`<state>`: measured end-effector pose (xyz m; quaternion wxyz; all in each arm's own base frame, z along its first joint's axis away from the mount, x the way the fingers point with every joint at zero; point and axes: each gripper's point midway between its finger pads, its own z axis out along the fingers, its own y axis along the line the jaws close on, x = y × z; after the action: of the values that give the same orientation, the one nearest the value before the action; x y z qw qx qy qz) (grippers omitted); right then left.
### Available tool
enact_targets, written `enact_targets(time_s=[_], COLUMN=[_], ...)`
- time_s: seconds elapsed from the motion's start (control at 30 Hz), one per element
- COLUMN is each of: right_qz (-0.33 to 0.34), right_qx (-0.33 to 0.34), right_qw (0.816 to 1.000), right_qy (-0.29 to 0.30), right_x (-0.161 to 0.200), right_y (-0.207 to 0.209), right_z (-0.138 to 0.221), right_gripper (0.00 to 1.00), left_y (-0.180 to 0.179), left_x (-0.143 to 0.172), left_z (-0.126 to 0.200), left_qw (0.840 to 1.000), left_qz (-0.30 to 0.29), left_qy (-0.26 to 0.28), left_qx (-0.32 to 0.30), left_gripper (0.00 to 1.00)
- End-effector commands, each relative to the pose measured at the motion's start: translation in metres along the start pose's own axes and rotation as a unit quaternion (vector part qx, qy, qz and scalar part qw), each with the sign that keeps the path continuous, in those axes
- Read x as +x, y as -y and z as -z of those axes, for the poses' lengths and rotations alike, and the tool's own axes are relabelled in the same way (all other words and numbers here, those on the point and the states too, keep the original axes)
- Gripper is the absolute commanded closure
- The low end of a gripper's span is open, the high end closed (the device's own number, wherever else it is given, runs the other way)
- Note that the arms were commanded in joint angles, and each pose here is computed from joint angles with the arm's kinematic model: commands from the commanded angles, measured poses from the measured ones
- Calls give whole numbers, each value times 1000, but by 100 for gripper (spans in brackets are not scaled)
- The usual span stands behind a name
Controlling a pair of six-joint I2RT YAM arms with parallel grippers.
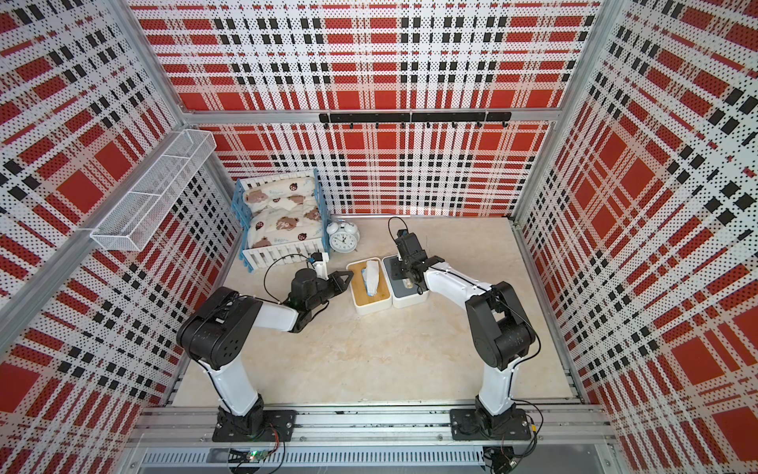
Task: Put the tissue paper into the tissue box
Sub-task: Pull the paper towel from the tissue box, then adjust the tissue box at the center of the board.
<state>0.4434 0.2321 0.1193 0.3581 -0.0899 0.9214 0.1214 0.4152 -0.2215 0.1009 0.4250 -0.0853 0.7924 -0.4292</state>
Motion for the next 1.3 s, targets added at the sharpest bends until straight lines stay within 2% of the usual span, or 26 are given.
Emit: enact_targets(time_s=[0.0, 0.1, 0.13, 0.23, 0.27, 0.33, 0.5, 0.7, 0.93, 1.27], right_qz=[-2, -6, -9, -23, -30, -39, -73, -100, -129, -152], right_qx=[-23, -30, -35, -58, -63, -61, -71, -88, -154, -185], right_qw=[1000, 999, 999, 997, 997, 997, 995, 991, 979, 970], right_qy=[5, 23, 27, 37, 35, 29, 13, -8, -25, -34], right_x=[-11, -23, -25, -31, -30, -24, -8, 5, 18, 44], right_y=[-6, -7, -7, -2, 3, 17, 53, 74, 57, 43], right_z=[12, 33, 40, 62, 65, 66, 59, 44, 33, 32], right_gripper=[75, 63, 56, 25, 18, 12, 7, 6, 6, 10], left_y=[12, 5, 1, -13, -17, -25, -35, -52, -57, -47], left_x=[-8, -14, -16, -23, -25, -26, -30, -23, -30, -24], left_z=[-1, 12, 17, 32, 36, 42, 45, 27, 5, -24], left_qw=[1000, 1000, 1000, 999, 999, 998, 997, 996, 996, 998], left_qz=[-5, 10, 15, 28, 30, 34, 40, 51, 50, 35], left_qy=[8, 17, 20, 29, 32, 33, 34, 13, 9, -15], left_qx=[21, 13, 8, -10, -17, -29, -53, -73, -73, -56], left_gripper=[91, 90, 90, 90, 90, 90, 90, 90, 90, 89])
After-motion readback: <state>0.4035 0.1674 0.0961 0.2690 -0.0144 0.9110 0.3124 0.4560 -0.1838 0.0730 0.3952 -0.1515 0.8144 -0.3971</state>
